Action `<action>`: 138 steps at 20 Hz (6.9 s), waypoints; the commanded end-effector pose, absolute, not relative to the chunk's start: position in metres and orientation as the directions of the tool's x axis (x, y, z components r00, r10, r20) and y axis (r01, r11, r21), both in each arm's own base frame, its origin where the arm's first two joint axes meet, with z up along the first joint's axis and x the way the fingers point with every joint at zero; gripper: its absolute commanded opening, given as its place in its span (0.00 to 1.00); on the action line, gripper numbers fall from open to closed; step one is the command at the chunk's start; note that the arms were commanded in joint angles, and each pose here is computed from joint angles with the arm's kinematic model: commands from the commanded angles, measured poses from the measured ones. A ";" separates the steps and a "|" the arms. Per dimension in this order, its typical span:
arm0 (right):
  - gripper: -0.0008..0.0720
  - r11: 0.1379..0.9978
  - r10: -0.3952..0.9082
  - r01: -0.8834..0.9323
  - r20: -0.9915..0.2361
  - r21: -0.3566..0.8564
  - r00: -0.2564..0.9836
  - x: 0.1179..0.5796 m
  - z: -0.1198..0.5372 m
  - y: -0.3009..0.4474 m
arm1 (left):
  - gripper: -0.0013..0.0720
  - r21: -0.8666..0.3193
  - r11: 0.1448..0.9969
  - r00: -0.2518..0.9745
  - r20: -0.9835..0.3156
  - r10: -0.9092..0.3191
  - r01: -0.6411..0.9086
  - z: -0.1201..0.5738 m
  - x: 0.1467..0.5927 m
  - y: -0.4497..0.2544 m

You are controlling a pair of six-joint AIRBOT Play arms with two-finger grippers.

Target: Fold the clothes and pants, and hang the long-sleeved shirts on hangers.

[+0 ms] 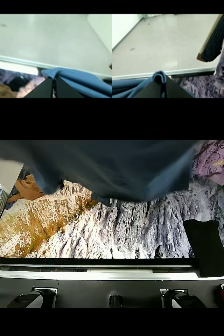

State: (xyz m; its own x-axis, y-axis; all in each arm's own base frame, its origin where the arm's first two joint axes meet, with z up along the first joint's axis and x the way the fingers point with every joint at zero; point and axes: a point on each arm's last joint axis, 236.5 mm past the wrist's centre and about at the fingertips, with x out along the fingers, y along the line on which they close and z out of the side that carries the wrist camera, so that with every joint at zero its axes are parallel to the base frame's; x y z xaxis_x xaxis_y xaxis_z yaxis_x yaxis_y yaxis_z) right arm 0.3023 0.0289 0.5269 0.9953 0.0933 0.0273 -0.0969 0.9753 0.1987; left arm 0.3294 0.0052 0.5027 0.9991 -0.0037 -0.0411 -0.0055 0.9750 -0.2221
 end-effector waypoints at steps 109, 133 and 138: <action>0.05 0.986 0.159 -0.147 -0.172 0.082 0.972 0.349 0.480 0.033 | 0.04 -0.225 0.972 0.978 -0.207 0.015 -0.062 0.463 0.364 0.037; 0.05 0.971 0.154 0.096 -0.878 0.220 0.452 0.546 0.075 0.025 | 0.04 -0.241 0.966 0.585 -0.798 -0.145 -0.089 0.055 0.549 0.038; 0.05 0.966 0.135 0.127 -0.856 0.226 0.499 0.596 0.007 0.020 | 0.04 -0.232 0.970 0.685 -0.719 -0.116 -0.080 0.014 0.625 0.034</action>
State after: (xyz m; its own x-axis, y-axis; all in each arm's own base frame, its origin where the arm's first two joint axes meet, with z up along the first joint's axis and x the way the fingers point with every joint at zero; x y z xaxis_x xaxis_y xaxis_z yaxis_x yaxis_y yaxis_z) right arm 0.5686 0.0209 0.0454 0.4710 0.1405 -0.8709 0.1129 0.9695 0.2174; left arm 0.5820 0.0363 0.0419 0.6253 -0.1301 -0.7695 -0.0872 0.9682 -0.2345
